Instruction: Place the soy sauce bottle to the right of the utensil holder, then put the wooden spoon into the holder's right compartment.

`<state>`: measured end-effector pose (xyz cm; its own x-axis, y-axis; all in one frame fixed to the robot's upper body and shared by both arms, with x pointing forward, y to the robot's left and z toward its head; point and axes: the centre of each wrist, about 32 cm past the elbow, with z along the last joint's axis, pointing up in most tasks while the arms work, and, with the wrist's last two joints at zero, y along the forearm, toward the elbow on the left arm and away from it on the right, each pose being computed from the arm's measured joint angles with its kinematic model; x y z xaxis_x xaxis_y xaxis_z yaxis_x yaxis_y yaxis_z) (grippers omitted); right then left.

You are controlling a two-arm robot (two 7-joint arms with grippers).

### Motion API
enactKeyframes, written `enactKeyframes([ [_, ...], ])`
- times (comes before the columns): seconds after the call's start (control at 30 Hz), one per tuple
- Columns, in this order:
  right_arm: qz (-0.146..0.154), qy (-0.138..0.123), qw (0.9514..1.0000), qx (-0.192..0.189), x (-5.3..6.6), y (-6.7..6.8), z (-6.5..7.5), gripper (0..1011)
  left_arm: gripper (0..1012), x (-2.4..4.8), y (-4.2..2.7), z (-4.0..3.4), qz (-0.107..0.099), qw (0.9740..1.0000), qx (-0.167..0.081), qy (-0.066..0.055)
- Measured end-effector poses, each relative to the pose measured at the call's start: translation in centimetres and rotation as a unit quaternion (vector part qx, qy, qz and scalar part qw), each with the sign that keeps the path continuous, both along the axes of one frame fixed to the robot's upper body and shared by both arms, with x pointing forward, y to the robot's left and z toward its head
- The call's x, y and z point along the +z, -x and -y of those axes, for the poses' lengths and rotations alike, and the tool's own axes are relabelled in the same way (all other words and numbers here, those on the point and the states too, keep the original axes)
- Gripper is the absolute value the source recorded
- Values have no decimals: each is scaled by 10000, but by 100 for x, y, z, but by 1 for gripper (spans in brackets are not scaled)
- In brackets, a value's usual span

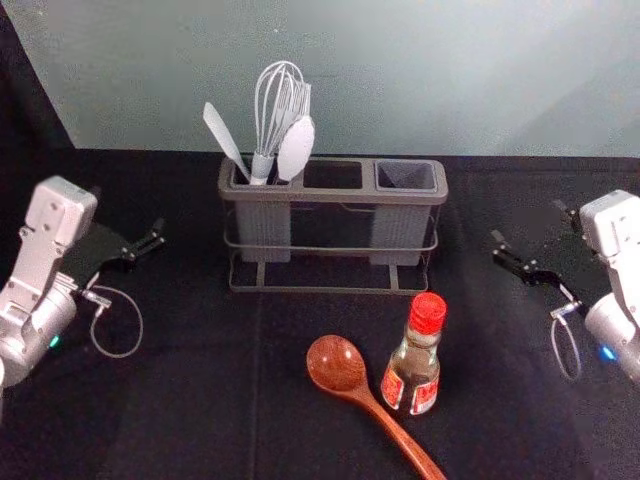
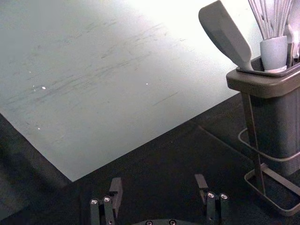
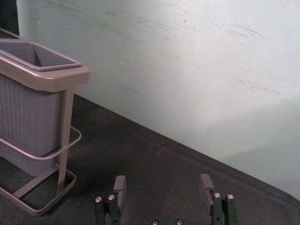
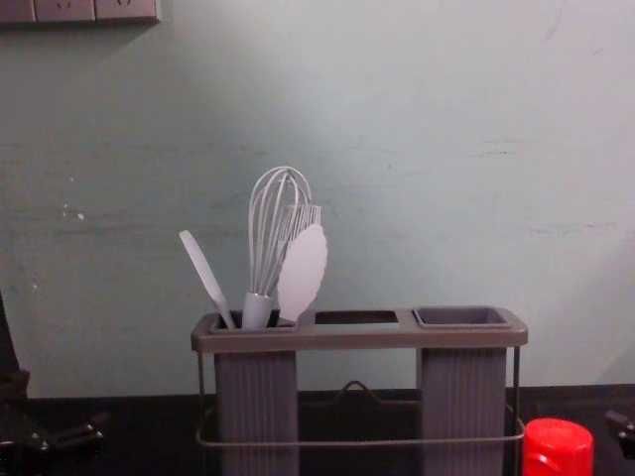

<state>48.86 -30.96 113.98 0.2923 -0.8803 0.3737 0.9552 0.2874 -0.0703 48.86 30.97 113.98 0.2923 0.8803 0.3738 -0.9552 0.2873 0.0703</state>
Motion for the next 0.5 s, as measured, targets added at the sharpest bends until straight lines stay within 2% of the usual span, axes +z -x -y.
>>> enactKeyframes([
  [0.5, 0, 0, 10000, 0, 0, 0, 0, 1004, 1011, 0, 0, 0, 0, 10000, 0, 0],
])
